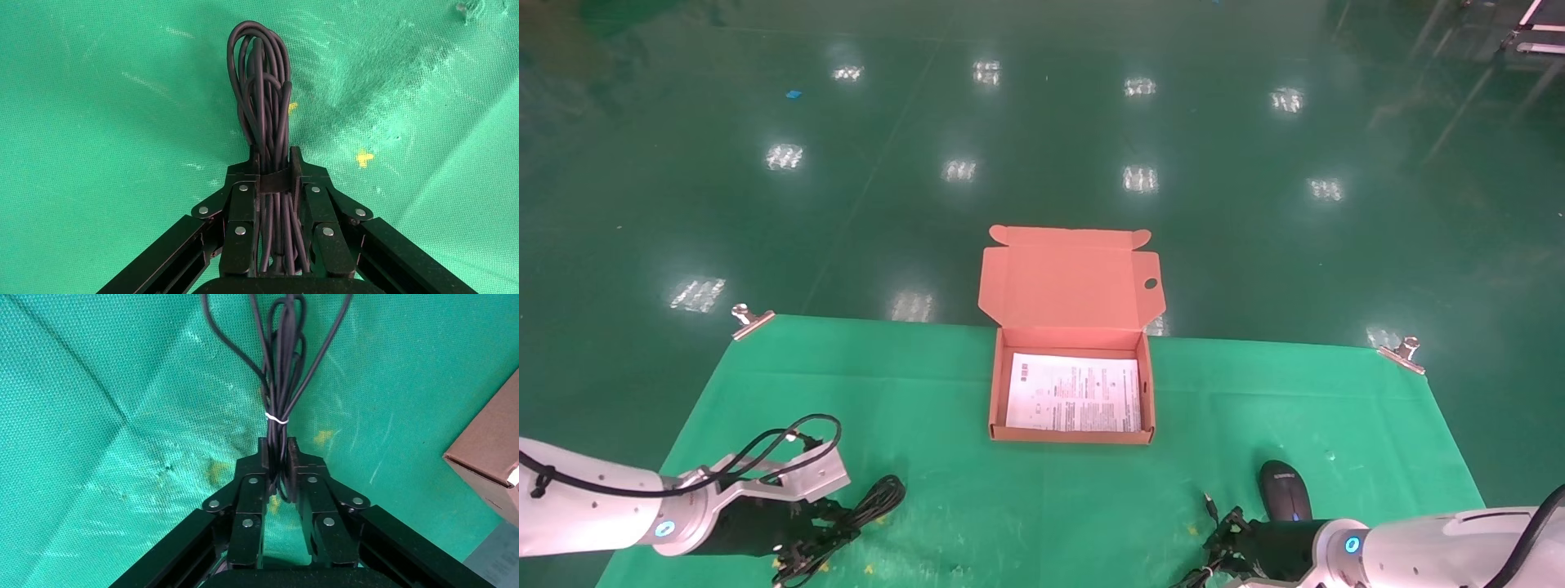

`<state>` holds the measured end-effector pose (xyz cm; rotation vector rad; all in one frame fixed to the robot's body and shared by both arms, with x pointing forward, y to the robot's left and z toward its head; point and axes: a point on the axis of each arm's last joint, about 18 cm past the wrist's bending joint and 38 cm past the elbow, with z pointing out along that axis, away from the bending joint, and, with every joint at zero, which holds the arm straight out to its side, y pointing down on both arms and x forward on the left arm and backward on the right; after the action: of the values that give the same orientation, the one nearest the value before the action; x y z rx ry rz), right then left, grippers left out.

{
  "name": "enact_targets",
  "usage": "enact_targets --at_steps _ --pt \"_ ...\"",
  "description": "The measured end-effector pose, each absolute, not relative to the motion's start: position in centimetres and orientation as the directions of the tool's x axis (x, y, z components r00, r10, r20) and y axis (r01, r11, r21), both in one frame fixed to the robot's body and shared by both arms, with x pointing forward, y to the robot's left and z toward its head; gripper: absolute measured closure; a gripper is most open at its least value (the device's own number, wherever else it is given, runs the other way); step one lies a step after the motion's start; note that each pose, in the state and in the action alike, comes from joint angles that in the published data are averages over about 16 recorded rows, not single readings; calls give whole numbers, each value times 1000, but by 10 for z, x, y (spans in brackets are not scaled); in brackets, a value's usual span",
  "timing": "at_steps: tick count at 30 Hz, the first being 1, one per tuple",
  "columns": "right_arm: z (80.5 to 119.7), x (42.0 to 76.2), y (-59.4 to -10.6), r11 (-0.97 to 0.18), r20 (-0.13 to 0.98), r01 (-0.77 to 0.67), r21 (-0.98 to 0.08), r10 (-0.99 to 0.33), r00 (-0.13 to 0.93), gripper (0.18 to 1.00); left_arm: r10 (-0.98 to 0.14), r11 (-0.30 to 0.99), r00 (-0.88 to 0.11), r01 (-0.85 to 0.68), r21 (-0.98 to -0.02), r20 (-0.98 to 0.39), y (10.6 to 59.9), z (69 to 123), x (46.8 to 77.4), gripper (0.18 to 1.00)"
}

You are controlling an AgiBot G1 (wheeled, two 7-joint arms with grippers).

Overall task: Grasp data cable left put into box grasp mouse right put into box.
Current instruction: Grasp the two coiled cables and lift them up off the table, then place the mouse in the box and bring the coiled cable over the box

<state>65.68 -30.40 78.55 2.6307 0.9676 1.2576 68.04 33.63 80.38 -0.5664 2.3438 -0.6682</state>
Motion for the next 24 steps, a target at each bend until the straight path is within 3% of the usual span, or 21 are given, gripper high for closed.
enact_targets --at_steps 7,13,18,24 --pt "799 649 -319 -853 732 466 236 471 492 911 -479 824 -699 -150 -546 -531 344 814 676 897" --pt "841 639 -345 -913 830 389 126 311 463 957 -379 879 -635 -21 -476 -673 356 842 669 916" --pt "902 633 -361 -935 915 350 61 192 354 972 -285 911 -532 109 -399 -797 358 881 662 920" --pt "981 633 -356 -932 977 358 64 131 166 974 -223 914 -382 237 -328 -897 349 934 661 924"
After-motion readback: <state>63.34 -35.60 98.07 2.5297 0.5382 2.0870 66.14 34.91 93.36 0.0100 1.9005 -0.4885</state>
